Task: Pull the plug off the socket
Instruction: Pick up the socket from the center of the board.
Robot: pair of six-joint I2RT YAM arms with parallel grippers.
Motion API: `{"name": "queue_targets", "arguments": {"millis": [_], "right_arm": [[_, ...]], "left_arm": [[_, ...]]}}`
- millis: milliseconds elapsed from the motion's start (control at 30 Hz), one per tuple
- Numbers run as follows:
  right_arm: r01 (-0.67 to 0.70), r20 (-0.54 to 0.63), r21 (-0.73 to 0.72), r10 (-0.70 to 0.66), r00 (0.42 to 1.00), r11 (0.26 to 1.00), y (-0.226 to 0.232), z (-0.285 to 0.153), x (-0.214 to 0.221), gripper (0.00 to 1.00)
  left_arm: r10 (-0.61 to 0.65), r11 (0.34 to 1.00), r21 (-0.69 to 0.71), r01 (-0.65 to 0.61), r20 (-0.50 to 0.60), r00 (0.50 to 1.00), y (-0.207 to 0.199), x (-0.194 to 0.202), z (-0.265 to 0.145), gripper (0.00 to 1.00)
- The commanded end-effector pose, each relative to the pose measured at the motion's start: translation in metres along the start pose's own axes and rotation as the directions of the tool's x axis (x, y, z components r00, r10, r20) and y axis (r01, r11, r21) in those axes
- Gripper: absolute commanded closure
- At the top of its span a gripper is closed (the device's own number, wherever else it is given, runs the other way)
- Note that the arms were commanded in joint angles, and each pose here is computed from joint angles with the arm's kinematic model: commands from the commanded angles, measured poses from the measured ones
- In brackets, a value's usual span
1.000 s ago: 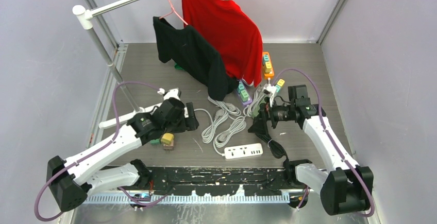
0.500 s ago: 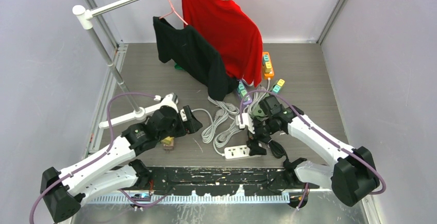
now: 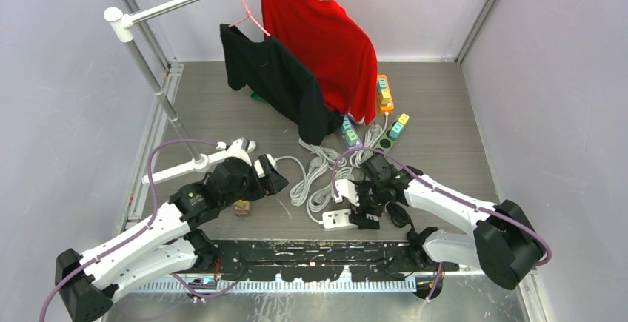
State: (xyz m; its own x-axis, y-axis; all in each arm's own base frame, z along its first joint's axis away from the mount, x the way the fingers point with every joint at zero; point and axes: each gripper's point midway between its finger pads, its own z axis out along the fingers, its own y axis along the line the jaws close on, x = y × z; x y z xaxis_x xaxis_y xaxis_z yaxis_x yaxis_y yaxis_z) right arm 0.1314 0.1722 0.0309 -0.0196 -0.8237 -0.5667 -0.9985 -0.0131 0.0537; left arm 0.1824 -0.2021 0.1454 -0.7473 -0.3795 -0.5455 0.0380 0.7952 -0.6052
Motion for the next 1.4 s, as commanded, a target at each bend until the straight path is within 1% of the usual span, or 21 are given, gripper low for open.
{"name": "queue_targets", "arguments": {"millis": [0, 133, 233, 300, 367, 400, 467, 533, 633, 767, 867, 967, 1100, 1200, 1367], "right_arm": [[0.031, -0.004, 0.059, -0.031, 1.0, 0.998, -0.011, 0.007, -0.001, 0.2], [0.039, -0.018, 0.062, -0.038, 0.999, 0.997, -0.01, 0.013, 0.005, 0.27], [0.036, -0.02, 0.063, -0.035, 0.999, 0.997, -0.01, 0.014, 0.006, 0.37], [0.032, -0.02, 0.06, -0.031, 0.999, 0.998, -0.009, 0.013, 0.006, 0.49], [0.018, 0.013, 0.04, -0.019, 1.0, 0.999, -0.007, 0.008, -0.003, 0.71], [-0.002, 0.04, 0.027, 0.001, 0.999, 1.0, -0.007, 0.004, -0.011, 0.8], [-0.057, 0.09, 0.005, 0.056, 0.994, 0.998, -0.007, -0.01, -0.024, 0.89], [-0.104, 0.161, -0.045, 0.11, 0.981, 0.994, -0.004, -0.028, -0.041, 0.94], [-0.183, 0.295, -0.127, 0.214, 0.931, 0.975, 0.0, -0.058, -0.074, 0.99], [-0.309, 0.428, -0.172, 0.353, 0.832, 0.935, -0.01, -0.098, -0.104, 0.99], [-0.345, 0.508, -0.195, 0.395, 0.765, 0.918, -0.016, -0.126, -0.121, 0.99], [-0.376, 0.595, -0.233, 0.438, 0.674, 0.897, -0.024, -0.157, -0.14, 0.99], [-0.415, 0.668, -0.231, 0.454, 0.589, 0.88, -0.04, -0.195, -0.156, 0.99], [-0.424, 0.692, -0.219, 0.446, 0.567, 0.879, -0.043, -0.213, -0.165, 0.99], [-0.444, 0.719, -0.132, 0.394, 0.573, 0.886, -0.054, -0.237, -0.171, 0.99]], "left_arm": [[-0.029, 0.999, 0.04, 0.028, 0.023, 0.999, -0.012, -0.008, 0.001, 0.17], [-0.029, 0.999, 0.037, 0.029, 0.013, 0.999, -0.011, -0.005, 0.003, 0.17], [-0.03, 0.999, 0.038, 0.03, 0.012, 0.999, -0.011, -0.005, 0.003, 0.17], [-0.03, 0.999, 0.037, 0.03, 0.013, 0.999, -0.01, -0.004, 0.003, 0.17], [-0.033, 0.999, 0.037, 0.032, 0.014, 0.999, -0.009, -0.004, 0.002, 0.17], [-0.032, 0.999, 0.035, 0.031, 0.014, 0.999, -0.008, -0.004, 0.002, 0.17], [-0.032, 0.999, 0.035, 0.031, 0.017, 0.999, -0.008, -0.004, 0.0, 0.17], [-0.032, 0.999, 0.031, 0.032, 0.02, 0.999, -0.006, -0.004, -0.001, 0.16], [-0.04, 0.999, 0.036, 0.039, 0.027, 0.999, -0.005, -0.004, -0.003, 0.16], [-0.046, 0.998, 0.047, 0.045, 0.033, 0.998, -0.006, -0.005, -0.003, 0.17], [-0.047, 0.998, 0.049, 0.045, 0.032, 0.998, -0.007, -0.005, -0.003, 0.16], [-0.053, 0.997, 0.05, 0.052, 0.029, 0.998, -0.007, -0.004, -0.002, 0.16], [-0.059, 0.997, 0.055, 0.058, 0.021, 0.998, -0.008, -0.002, -0.001, 0.16], [-0.06, 0.997, 0.057, 0.059, 0.019, 0.998, -0.008, -0.002, -0.001, 0.17], [-0.061, 0.996, 0.061, 0.059, 0.024, 0.998, -0.008, -0.003, -0.002, 0.17]]}}
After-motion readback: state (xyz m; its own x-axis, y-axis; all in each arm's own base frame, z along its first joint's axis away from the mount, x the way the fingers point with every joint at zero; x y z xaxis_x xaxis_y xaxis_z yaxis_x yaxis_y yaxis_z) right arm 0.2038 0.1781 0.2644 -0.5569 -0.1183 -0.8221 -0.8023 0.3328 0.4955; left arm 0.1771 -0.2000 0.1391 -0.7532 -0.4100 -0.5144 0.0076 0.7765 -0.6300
